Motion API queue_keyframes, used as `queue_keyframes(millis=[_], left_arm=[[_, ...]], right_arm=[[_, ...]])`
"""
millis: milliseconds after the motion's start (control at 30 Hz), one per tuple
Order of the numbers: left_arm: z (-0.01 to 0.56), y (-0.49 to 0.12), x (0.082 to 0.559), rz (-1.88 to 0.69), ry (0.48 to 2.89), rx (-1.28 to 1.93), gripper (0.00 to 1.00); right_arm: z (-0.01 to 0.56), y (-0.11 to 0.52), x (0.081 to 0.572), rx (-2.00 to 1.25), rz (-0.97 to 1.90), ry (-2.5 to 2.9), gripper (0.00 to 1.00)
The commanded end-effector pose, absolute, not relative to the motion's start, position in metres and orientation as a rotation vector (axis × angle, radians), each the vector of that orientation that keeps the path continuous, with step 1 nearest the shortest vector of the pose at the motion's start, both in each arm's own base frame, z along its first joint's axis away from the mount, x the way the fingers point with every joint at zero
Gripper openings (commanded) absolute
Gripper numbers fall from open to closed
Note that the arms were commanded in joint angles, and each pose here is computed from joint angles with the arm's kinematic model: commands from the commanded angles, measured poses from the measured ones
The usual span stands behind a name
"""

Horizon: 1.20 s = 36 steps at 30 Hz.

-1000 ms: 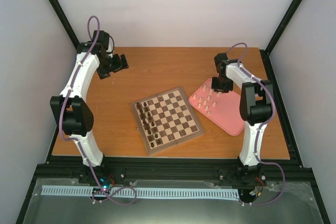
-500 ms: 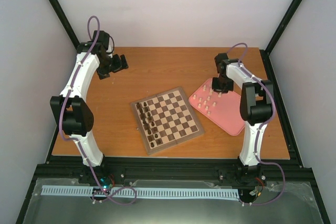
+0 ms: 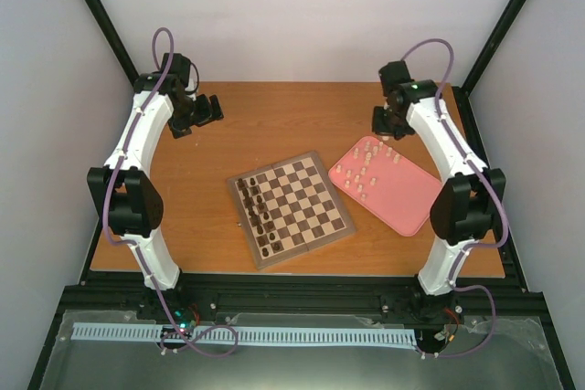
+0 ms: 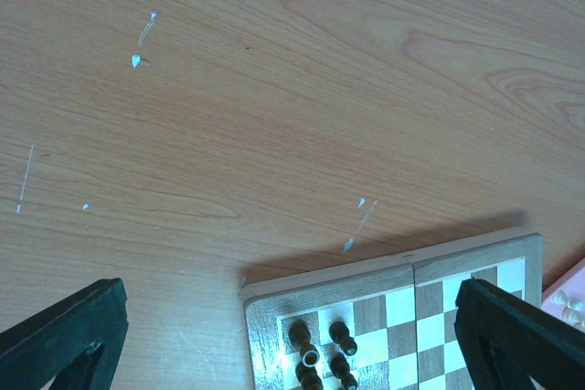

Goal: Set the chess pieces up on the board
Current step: Place the chess piece on the chessboard.

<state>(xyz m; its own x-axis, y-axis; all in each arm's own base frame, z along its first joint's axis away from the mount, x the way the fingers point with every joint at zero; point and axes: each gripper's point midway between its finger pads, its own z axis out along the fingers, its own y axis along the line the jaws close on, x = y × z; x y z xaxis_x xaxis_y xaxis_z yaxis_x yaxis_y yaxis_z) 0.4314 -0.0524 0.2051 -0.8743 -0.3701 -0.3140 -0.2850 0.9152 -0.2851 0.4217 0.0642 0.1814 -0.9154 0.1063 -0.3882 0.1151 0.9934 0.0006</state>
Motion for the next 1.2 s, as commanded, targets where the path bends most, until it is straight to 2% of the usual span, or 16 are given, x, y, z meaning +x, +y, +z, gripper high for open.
queue_keyframes(millis=[0, 167, 333, 833, 1000, 1167], left_arm=[[0.221, -0.055, 0.432, -0.335, 2.681, -0.447, 1.0], [0.222, -0.056, 0.429, -0.347, 2.677, -0.447, 1.0], [0.221, -0.054, 0.426, -0.333, 2.679, -0.451, 1.0], [0.218, -0.05, 0.425, -0.302, 2.697, -0.463, 1.0], [0.213, -0.048, 0.424, -0.284, 2.708, -0.469, 1.0], [0.211, -0.049, 0.424, -0.282, 2.714, -0.466, 1.0]], right_arm=[[0.201, 0.112, 0.405, -0.04, -0.044, 2.75, 0.03], [0.204, 0.166, 0.399, -0.174, 0.065, 2.751, 0.03], [0.182, 0.208, 0.389, -0.314, 0.106, 2.782, 0.03], [0.138, 0.269, 0.41, -0.486, 0.395, 2.762, 0.03], [0.133, 0.275, 0.423, -0.468, 0.405, 2.726, 0.03], [0.122, 0.272, 0.402, -0.501, 0.341, 2.779, 0.03]])
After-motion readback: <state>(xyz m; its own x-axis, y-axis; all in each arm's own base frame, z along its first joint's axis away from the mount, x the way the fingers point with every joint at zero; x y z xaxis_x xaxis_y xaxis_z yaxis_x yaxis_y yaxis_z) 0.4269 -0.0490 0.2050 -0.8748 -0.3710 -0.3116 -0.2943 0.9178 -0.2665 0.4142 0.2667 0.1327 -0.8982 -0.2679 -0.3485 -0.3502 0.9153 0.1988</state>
